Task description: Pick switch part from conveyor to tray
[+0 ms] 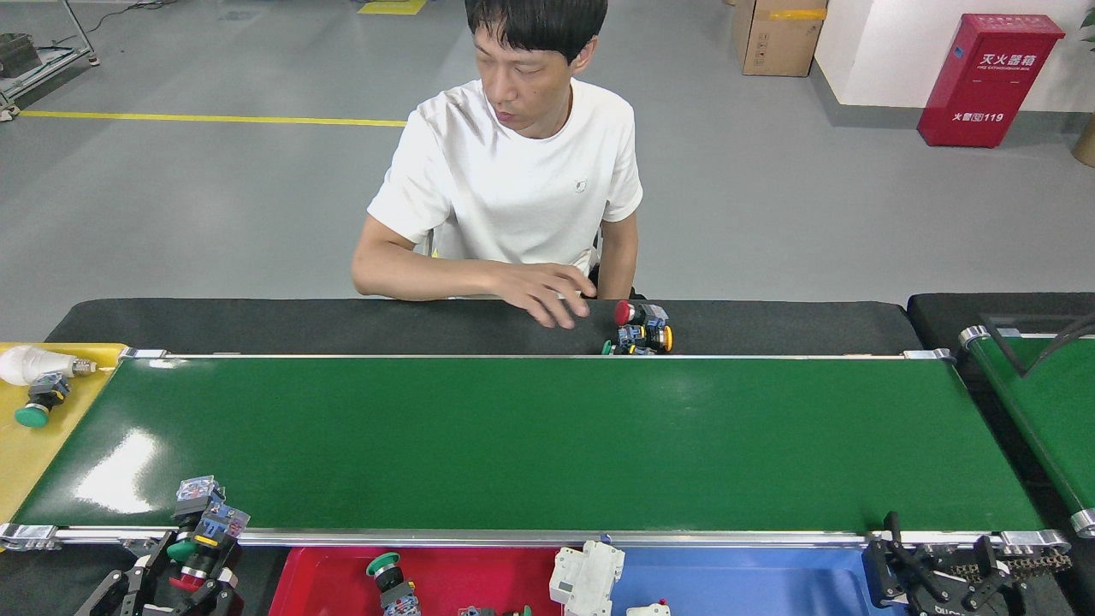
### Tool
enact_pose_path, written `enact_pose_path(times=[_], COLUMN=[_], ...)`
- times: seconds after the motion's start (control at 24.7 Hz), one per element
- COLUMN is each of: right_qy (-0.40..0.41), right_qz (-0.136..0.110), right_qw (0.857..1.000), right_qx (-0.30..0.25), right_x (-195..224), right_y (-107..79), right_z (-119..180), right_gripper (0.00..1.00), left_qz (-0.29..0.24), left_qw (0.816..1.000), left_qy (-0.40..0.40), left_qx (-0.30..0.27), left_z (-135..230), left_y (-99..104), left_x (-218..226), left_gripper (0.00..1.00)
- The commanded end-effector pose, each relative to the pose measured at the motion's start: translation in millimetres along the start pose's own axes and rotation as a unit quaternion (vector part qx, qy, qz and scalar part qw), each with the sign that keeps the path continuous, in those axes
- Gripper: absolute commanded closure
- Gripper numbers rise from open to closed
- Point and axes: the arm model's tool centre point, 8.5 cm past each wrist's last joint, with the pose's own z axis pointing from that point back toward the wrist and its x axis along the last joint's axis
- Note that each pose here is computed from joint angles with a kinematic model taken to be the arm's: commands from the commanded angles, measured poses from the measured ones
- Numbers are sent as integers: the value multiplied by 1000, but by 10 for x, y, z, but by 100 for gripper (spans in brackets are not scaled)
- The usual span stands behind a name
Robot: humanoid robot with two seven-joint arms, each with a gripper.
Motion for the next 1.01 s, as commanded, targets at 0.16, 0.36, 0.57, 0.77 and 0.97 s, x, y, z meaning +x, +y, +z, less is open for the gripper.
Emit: enact_pose_path(times=[0.16, 0.36, 0.57, 0.77, 0.97], right_qy=[0, -2, -3, -18, -101], right_qz=[2, 3, 2, 0, -21], right_qw=[1000, 1000, 1000, 1000, 994], right_qx=[-12, -12, -15, -22, -37], right_x=[-32, -29, -14, 47, 315], right_y=[-69, -70, -94, -141, -228], right_z=[-21, -22, -47, -65, -40], right_gripper=[1, 1, 1, 1, 1], left_qz=[-7, -25, -7, 26, 41], left_qw=[984, 956, 952, 957, 978], left_qy=[-180, -292, -307, -287, -201], left_qx=[4, -10, 1, 11, 25], left_z=[37, -34, -81, -71, -72], left_y=[101, 15, 13, -4, 24], left_x=[475, 1004, 1231, 1360, 1057], left_gripper=[89, 79, 0, 0, 0])
